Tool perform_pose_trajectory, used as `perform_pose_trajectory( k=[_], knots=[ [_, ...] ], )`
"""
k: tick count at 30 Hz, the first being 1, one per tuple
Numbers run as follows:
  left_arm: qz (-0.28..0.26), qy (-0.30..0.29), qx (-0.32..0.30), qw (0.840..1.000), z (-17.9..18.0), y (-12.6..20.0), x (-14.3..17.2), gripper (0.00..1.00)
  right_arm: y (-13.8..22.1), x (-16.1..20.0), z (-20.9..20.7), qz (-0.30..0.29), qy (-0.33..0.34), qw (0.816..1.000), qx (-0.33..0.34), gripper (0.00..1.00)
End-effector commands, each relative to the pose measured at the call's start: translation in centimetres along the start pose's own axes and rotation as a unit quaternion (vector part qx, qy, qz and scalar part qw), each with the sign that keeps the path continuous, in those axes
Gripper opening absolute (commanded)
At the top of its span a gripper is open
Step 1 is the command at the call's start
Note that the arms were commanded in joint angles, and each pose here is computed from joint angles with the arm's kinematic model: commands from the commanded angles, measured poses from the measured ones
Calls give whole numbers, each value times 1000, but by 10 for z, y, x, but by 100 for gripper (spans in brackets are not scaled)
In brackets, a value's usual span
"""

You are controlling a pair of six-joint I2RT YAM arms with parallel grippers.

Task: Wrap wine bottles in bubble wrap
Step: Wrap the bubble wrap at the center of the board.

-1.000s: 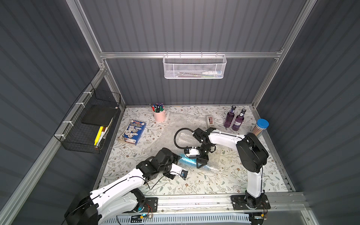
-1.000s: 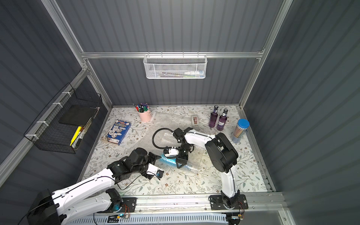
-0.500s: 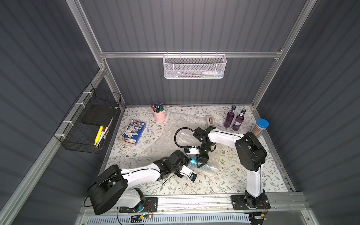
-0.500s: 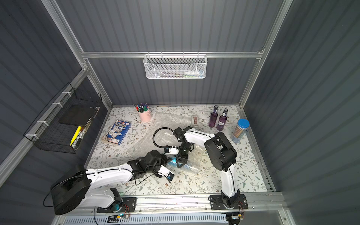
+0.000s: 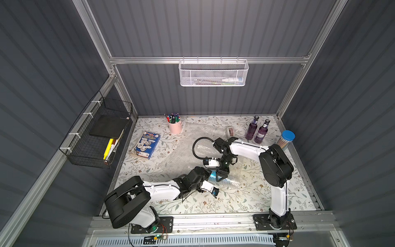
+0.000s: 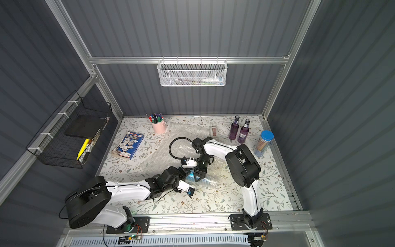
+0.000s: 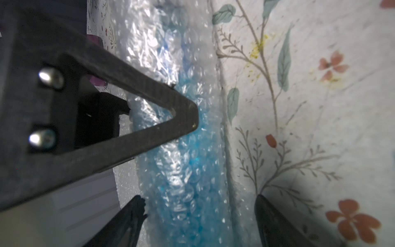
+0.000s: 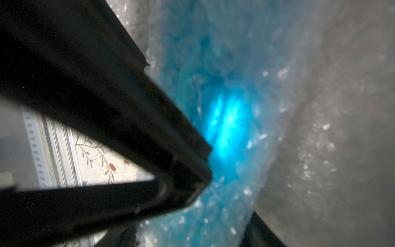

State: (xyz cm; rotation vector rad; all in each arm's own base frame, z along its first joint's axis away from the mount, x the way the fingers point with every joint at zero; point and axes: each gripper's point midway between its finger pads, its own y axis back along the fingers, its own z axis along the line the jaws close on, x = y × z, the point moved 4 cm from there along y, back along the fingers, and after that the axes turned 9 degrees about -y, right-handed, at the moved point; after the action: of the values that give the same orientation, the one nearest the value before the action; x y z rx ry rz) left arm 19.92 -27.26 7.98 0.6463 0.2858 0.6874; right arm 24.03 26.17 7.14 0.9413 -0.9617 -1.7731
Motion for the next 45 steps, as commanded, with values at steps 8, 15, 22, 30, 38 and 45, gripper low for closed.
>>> perform_pose_trajectory(
  k=[8,15,22,30,38,45],
  knots=[
    [37,70,-69,994,30,0,13,85,-16,14,15,39,13,998,-43,63],
    [75,82,-53,992,26,-15,22,83,-16,15,17,40,12,998,-50,64],
    [94,91,-39,991,25,-24,25,78,-16,16,18,41,14,998,-55,64],
    [88,121,11,989,14,-25,22,64,-12,14,17,32,11,998,-52,72],
    [70,131,65,987,0,-27,15,60,41,-8,24,-105,16,993,-41,82],
    [79,170,122,975,-5,-30,13,61,65,22,27,-93,-18,995,-1,84]
  ],
)
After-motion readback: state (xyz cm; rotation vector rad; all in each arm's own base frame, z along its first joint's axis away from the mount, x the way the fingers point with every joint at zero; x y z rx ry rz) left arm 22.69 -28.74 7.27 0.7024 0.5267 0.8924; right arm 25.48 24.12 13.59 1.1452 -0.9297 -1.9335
